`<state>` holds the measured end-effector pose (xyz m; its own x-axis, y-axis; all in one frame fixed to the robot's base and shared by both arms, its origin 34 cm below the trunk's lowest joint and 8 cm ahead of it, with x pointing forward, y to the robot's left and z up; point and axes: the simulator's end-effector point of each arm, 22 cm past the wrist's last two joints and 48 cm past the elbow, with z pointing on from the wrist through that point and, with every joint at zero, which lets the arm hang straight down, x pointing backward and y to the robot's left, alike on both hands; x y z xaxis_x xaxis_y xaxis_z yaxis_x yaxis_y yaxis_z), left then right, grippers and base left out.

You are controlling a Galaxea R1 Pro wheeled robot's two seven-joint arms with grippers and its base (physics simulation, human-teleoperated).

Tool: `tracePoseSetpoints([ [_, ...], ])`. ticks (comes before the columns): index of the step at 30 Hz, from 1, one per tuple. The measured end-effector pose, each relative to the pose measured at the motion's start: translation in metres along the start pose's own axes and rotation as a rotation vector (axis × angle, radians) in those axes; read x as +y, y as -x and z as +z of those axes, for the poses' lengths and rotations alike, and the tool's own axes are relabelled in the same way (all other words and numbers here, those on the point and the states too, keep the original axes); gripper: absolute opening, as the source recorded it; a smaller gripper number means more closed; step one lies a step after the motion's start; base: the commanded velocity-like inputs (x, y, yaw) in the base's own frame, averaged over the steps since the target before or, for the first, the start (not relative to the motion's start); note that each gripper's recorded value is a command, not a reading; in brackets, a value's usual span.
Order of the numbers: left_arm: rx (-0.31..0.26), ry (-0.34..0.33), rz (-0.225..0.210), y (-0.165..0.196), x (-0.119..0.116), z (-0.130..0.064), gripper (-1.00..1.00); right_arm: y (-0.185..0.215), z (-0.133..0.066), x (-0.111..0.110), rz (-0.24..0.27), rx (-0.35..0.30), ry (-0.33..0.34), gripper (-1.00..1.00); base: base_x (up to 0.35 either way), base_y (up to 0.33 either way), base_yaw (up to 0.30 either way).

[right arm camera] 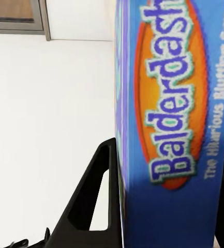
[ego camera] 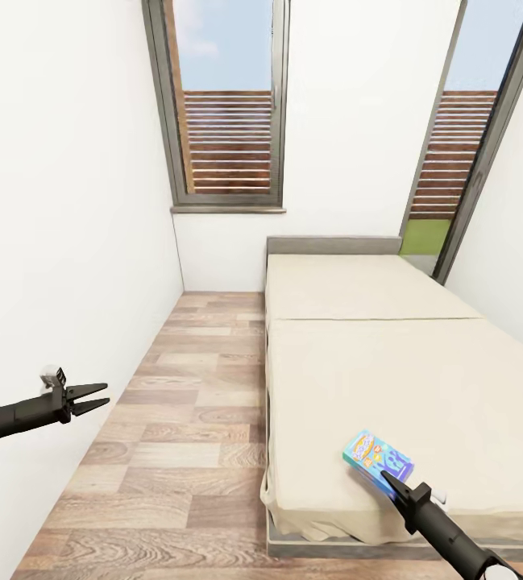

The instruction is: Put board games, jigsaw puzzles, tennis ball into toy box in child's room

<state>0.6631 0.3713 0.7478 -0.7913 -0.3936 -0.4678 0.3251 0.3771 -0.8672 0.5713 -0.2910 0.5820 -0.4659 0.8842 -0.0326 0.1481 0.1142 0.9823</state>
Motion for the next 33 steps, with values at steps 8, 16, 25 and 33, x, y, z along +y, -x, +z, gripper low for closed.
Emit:
tracePoseSetpoints([
  [8, 0.001, 0.001, 0.0, 0.01, -0.013, -0.001, 1.0, 0.002, 0.0, 0.02, 0.0, 0.001, 0.011, -1.0, 0.0, 0.0, 0.0],
  [16, 0.002, 0.001, 0.0, 0.019, -0.026, -0.003, 1.0, 0.0, 0.01, 0.059, -0.018, 0.009, 0.059, -1.0, 0.0, 0.0, 0.0],
  [25, 0.002, 0.002, 0.0, 0.03, -0.041, -0.004, 1.0, -0.02, 0.022, 0.095, -0.083, 0.105, 0.039, -1.0, 0.0, 0.0, 0.0],
  [33, 0.002, 0.002, 0.0, 0.039, -0.054, -0.006, 1.0, -0.027, 0.024, 0.115, -0.084, 0.129, 0.052, -1.0, 0.0, 0.0, 0.0],
])
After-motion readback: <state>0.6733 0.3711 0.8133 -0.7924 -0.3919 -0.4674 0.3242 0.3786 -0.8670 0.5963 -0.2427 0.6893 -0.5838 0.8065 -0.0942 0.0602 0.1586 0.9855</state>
